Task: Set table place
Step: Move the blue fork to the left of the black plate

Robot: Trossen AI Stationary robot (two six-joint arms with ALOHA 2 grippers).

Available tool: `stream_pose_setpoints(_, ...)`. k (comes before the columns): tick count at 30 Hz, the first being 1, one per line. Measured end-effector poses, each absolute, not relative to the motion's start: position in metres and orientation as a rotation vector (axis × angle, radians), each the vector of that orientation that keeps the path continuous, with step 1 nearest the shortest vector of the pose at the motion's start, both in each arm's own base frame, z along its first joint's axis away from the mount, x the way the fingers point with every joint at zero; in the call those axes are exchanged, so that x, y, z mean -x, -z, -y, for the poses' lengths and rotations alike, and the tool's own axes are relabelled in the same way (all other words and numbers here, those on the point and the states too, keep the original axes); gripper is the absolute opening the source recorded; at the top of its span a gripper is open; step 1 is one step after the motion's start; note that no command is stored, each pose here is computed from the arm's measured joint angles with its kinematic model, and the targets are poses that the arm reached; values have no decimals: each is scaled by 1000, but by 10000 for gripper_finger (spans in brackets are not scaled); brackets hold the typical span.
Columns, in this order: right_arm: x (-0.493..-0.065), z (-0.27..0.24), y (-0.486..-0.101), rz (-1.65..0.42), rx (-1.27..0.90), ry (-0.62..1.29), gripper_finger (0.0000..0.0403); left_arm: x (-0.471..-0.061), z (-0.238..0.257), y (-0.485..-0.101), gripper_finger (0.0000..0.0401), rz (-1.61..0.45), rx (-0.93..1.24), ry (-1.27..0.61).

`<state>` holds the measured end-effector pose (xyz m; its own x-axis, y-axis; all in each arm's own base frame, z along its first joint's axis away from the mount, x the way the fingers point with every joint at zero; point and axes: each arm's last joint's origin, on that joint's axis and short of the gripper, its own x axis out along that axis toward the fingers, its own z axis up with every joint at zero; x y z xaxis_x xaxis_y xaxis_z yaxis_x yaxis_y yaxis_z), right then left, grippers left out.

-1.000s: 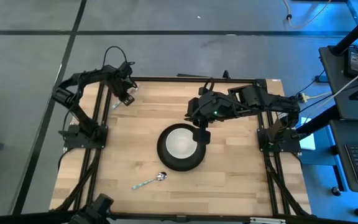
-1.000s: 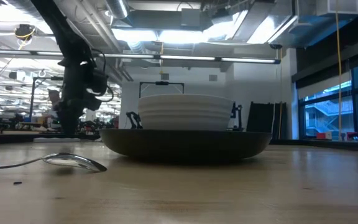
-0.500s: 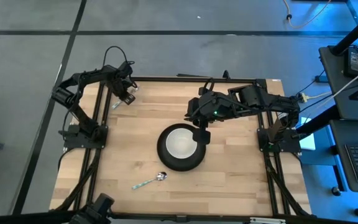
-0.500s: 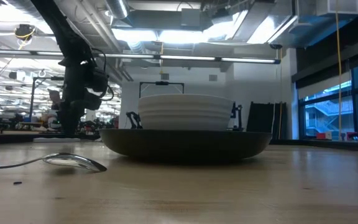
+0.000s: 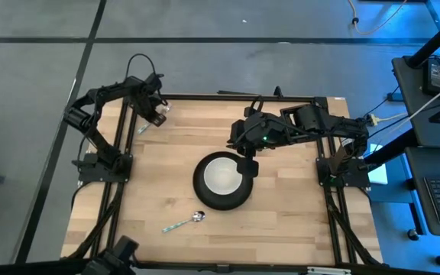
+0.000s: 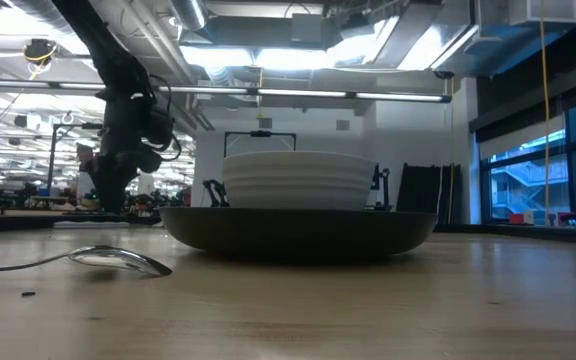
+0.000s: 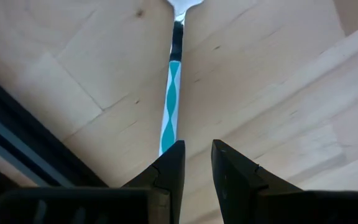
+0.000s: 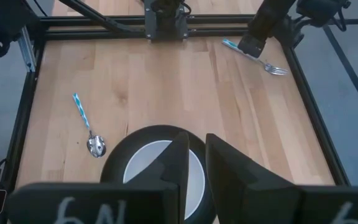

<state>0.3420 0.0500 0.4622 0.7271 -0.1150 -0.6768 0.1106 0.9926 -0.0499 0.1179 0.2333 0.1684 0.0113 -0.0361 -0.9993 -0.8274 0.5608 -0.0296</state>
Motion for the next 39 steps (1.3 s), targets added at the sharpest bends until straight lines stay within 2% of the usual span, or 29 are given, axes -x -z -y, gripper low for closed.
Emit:
stream_pose_setpoints(9, -342, -50, -462, -746, 6, 124, 58, -121, -244, -160, 73, -1411, 850, -756)
stream_pose_setpoints(18, -342, -50, -462, -747, 6, 124, 58, -127, -263, -146, 73, -1514, 975, -766)
stream_pose_setpoints(39, -342, -50, -462, -747, 14, 122, 58, -129, -262, -152, 73, -1544, 918, -789)
